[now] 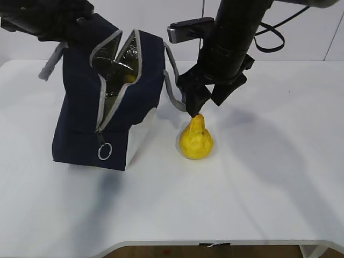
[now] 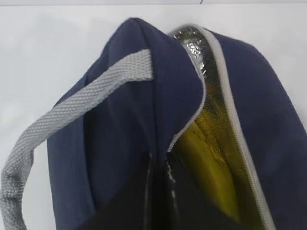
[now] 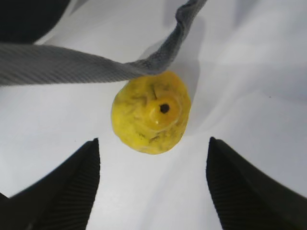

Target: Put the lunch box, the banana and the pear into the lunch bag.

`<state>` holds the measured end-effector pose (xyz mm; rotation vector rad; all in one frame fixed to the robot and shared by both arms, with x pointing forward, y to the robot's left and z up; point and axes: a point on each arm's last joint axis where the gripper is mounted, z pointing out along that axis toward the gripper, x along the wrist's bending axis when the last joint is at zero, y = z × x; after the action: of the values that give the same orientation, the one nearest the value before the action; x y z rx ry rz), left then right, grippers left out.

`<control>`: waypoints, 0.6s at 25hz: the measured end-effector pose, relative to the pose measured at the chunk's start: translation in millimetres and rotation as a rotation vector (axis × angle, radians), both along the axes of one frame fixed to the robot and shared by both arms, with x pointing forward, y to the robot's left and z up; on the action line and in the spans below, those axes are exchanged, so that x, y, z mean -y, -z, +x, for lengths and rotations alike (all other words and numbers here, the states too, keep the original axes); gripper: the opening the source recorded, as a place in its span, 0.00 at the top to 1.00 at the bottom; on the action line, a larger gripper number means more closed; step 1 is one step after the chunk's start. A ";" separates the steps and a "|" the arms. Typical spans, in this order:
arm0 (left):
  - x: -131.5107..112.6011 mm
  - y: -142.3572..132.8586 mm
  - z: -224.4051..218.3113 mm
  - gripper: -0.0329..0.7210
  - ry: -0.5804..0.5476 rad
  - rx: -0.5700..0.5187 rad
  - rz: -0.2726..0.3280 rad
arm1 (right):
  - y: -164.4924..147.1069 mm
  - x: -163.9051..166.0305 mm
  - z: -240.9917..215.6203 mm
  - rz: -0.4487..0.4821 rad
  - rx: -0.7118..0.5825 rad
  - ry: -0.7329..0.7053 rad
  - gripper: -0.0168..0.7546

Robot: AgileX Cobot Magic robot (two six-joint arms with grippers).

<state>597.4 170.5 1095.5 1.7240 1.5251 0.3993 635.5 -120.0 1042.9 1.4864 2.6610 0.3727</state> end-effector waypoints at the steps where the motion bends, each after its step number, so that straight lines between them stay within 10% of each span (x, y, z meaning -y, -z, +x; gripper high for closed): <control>1: 0.2 1.9 0.8 0.96 0.001 -0.006 0.003 | 1.0 -0.2 0.5 -0.001 0.000 -0.004 0.27; 15: 0.5 5.2 2.3 0.96 0.002 -0.013 0.011 | 29.3 -6.0 10.7 -0.004 -0.029 -0.031 0.27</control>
<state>599.7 170.0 1090.3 1.7388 1.5330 0.3970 646.2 -114.0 1013.6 1.4615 2.7082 0.3511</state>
